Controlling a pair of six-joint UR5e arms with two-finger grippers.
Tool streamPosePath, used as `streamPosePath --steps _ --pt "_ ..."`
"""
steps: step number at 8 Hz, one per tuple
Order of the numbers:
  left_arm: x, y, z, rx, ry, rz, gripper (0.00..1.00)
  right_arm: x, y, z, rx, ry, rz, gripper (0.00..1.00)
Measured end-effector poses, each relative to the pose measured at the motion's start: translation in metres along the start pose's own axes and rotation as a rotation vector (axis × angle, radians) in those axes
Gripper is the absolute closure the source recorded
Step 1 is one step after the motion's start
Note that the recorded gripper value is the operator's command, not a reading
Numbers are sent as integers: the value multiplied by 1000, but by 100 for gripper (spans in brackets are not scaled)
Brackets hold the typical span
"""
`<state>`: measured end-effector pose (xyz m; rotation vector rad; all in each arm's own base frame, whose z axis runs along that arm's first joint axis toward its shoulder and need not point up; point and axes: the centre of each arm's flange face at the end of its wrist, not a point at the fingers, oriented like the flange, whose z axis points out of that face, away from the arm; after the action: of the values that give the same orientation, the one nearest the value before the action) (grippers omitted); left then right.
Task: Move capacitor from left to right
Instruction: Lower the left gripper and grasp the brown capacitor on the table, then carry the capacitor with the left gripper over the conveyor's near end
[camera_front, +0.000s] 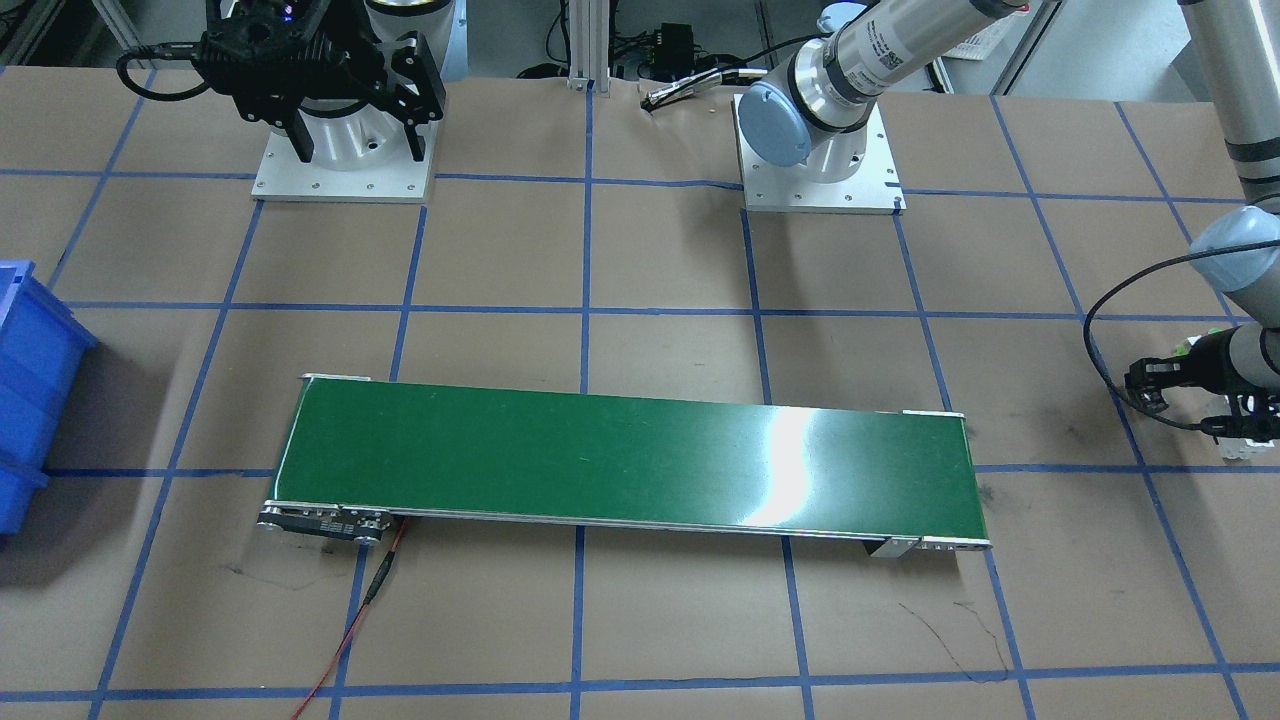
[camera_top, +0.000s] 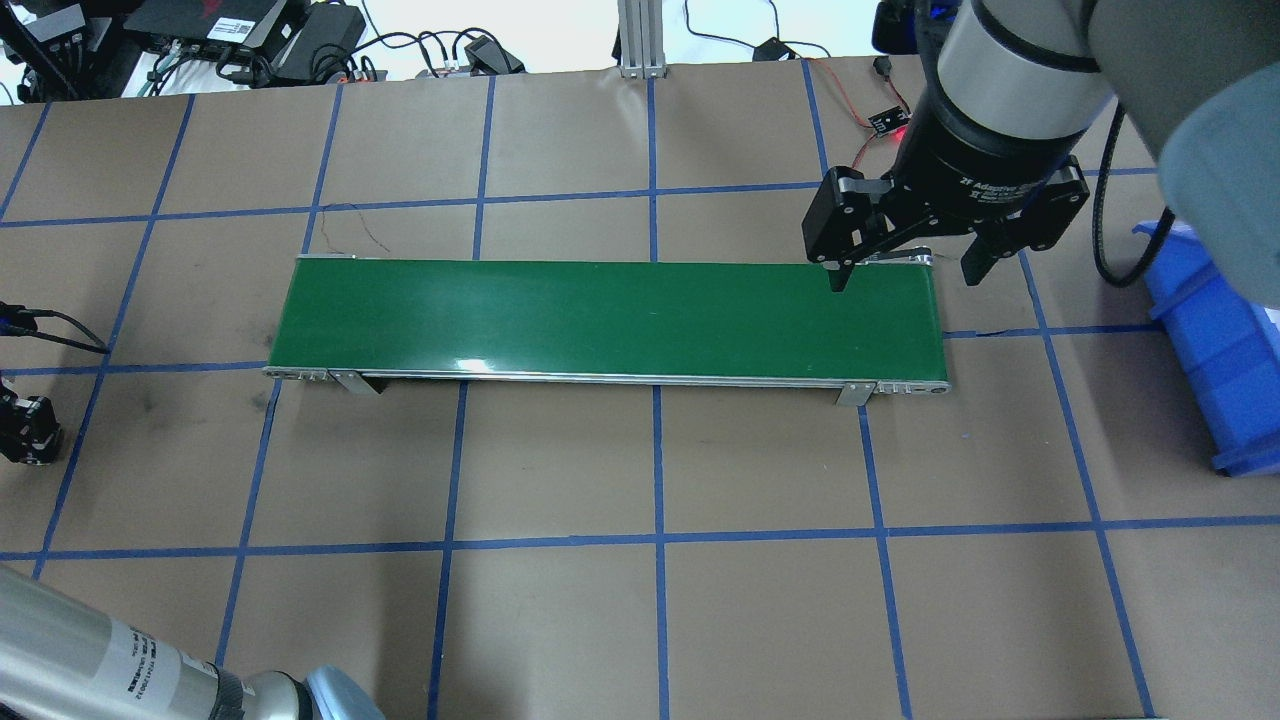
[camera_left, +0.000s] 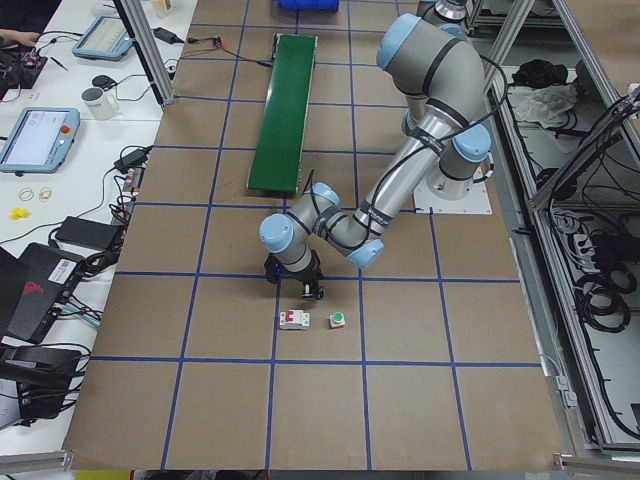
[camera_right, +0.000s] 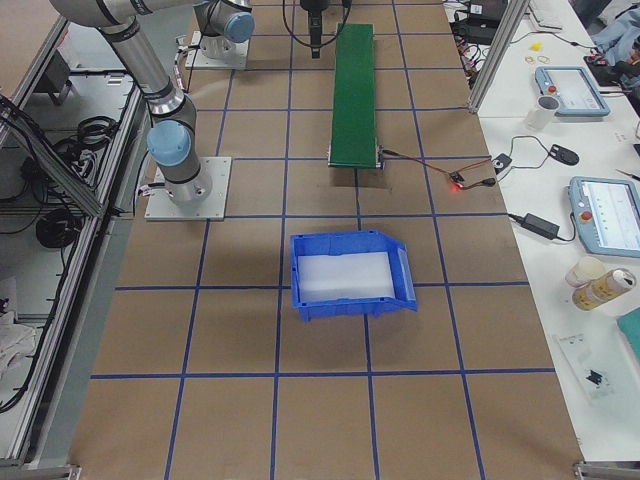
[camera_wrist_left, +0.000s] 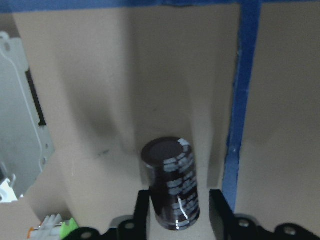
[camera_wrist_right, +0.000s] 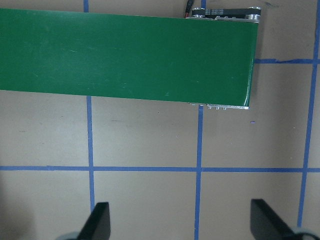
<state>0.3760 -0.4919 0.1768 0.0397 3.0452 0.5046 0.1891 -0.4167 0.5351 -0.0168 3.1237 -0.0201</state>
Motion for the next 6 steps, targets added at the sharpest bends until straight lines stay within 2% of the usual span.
streamPosePath --steps 2,4,6 --pt "0 1 -3 6 0 13 100 0 0 0 -1 0 -2 0" --pt "3 8 -26 29 -4 20 100 0 0 0 0 -1 -2 0" --pt "45 8 -88 154 19 60 100 0 0 0 1 -1 -2 0"
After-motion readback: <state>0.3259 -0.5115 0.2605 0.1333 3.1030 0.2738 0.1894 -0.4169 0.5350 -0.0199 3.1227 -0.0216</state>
